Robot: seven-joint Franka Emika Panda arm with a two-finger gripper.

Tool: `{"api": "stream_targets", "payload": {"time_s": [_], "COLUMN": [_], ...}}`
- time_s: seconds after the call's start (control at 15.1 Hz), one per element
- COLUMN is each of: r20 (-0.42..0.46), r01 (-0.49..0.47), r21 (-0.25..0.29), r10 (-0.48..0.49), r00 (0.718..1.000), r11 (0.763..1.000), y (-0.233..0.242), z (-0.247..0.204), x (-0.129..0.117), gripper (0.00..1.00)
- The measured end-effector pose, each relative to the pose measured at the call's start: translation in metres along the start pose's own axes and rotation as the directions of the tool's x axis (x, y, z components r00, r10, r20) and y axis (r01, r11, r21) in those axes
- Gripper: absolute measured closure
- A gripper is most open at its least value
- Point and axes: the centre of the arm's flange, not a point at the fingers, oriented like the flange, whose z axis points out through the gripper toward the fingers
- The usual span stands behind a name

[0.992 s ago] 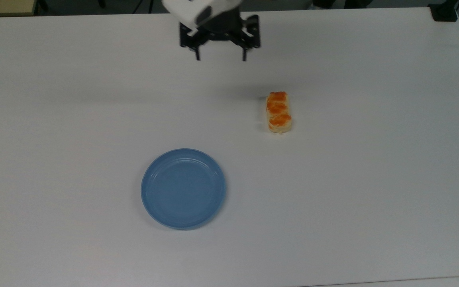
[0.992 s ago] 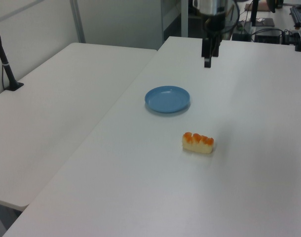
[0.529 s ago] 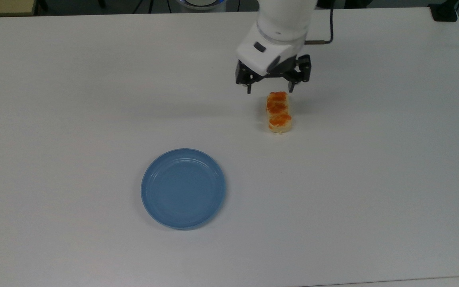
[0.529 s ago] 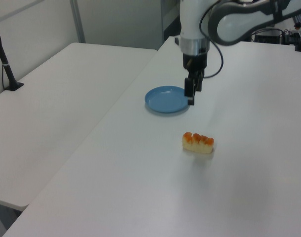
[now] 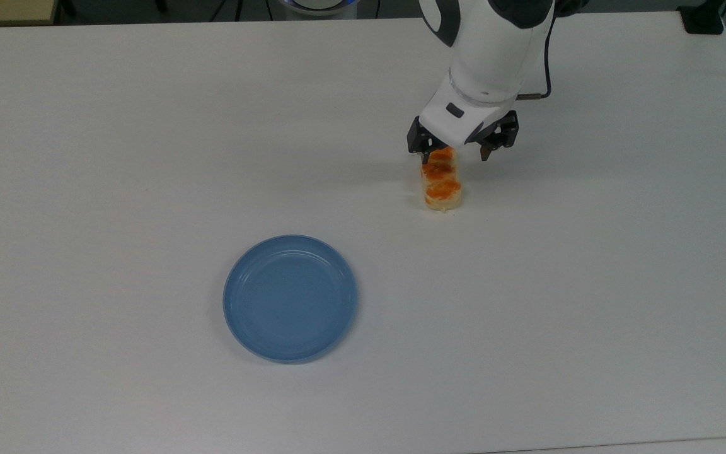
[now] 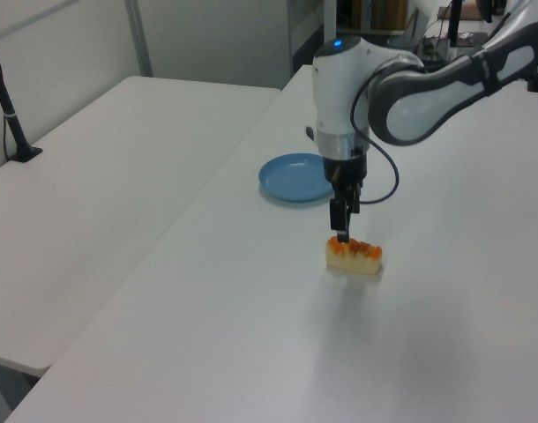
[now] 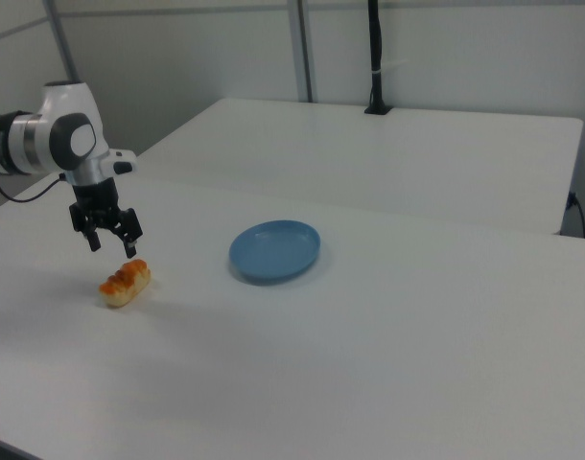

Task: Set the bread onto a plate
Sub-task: 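Lower the gripper around the bread roll and close on it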

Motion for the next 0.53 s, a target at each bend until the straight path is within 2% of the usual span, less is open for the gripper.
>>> {"api": "stream_targets", "payload": {"time_s": [0.53], "r20": [0.022], "r01": [0.013], "r21": [-0.015], "r10": [-0.013], "r00": [1.000], "r11": [1.000], "y": [-0.002], "z": [0.055], "x": [-0.014], "gripper": [0.00]}}
